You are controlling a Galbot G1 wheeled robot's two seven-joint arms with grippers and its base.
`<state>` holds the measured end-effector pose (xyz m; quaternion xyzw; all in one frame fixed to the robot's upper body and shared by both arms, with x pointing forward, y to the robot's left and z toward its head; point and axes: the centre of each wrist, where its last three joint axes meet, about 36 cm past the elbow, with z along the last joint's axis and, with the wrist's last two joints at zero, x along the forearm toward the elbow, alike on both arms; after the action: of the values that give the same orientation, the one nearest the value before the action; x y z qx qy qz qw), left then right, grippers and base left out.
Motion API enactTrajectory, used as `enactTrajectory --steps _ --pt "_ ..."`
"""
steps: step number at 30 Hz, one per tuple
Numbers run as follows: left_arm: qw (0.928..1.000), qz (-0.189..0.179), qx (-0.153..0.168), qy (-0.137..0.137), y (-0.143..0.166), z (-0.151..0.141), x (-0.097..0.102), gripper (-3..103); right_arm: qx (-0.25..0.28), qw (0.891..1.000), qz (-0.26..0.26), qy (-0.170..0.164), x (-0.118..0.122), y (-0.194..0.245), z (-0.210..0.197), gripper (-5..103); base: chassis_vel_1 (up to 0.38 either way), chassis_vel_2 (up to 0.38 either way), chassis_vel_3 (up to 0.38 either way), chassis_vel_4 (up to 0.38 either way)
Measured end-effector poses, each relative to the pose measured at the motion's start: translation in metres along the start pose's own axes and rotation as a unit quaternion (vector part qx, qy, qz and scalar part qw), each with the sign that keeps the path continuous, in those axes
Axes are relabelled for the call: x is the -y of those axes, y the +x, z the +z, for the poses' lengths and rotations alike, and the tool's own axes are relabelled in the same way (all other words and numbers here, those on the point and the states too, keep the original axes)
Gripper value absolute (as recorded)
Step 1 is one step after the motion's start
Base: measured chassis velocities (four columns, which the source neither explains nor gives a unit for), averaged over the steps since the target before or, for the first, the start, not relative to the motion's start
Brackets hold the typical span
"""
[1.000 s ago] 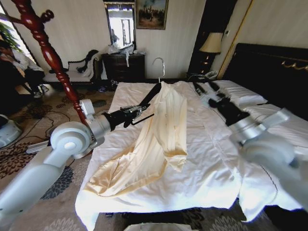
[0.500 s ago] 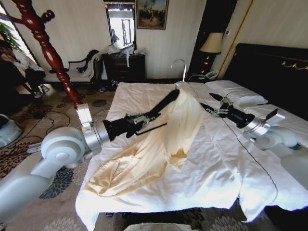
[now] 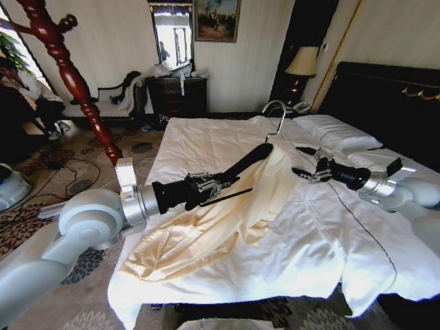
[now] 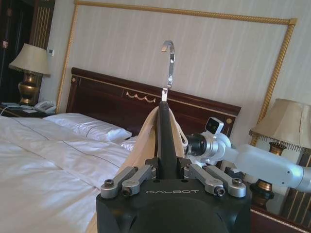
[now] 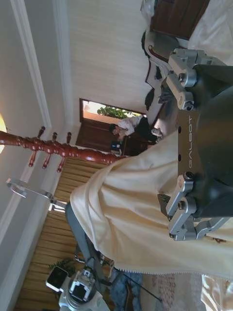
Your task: Pick up the clothes from the bed and hang them on the clothes hanger.
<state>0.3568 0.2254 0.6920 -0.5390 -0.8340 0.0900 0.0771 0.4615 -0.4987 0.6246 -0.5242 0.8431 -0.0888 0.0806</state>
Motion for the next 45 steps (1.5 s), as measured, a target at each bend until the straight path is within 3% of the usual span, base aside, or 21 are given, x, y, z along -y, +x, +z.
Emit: enactTrajectory --steps 11,14,16,21,22,27,28,31,33,40,45 --pt "1.0000 0.005 -0.007 0.005 -0.005 0.006 -0.002 18 -0.009 0.998 -0.059 -0.004 0.001 0.000 0.001 103 0.000 0.000 0.000 0.000" --pt "0.9999 0.007 -0.009 0.005 -0.007 0.006 -0.002 18 -0.010 0.997 -0.075 -0.007 0.001 0.000 0.000 99 0.000 0.000 0.000 0.000" --pt "0.9999 0.010 -0.011 0.004 -0.010 0.005 -0.003 18 -0.013 0.995 -0.095 -0.011 0.002 0.001 0.000 83 0.000 0.000 0.000 0.000" --pt "0.9998 0.014 -0.011 0.002 -0.014 0.004 -0.003 18 -0.021 0.993 -0.116 -0.016 0.005 0.003 -0.002 73 0.000 0.000 0.000 0.000" --pt "0.9998 0.016 -0.011 0.003 -0.014 0.004 -0.003 18 -0.024 0.992 -0.126 -0.018 0.006 0.004 -0.003 62 0.000 0.000 0.000 0.000" --pt "0.9998 0.018 -0.011 0.002 -0.017 0.004 -0.005 18 -0.028 0.990 -0.136 -0.022 0.008 0.006 -0.003 50 0.000 0.000 0.000 0.000" --pt "0.9998 0.019 -0.009 0.000 -0.019 0.003 -0.005 18 -0.029 0.990 -0.137 -0.023 0.009 0.007 -0.002 39 0.000 0.000 0.000 0.000" --pt "0.9998 0.019 -0.005 -0.004 -0.021 0.001 -0.006 16 -0.030 0.990 -0.138 -0.023 0.009 0.008 0.000 34 0.000 0.000 0.000 0.000" --pt "0.9998 0.017 -0.004 -0.006 -0.022 0.000 -0.008 16 -0.029 0.990 -0.137 -0.019 0.009 0.008 0.001 24 0.000 0.000 0.000 0.000" --pt "0.9998 0.000 -0.002 -0.018 -0.023 0.001 -0.013 14 -0.026 0.991 -0.131 -0.001 0.009 0.010 0.001 24 0.000 0.000 0.000 0.000" --pt "0.9989 -0.020 0.008 -0.042 -0.023 0.004 -0.013 0 -0.025 0.993 -0.117 0.013 0.012 0.013 0.002 24 0.000 0.000 0.000 0.000"
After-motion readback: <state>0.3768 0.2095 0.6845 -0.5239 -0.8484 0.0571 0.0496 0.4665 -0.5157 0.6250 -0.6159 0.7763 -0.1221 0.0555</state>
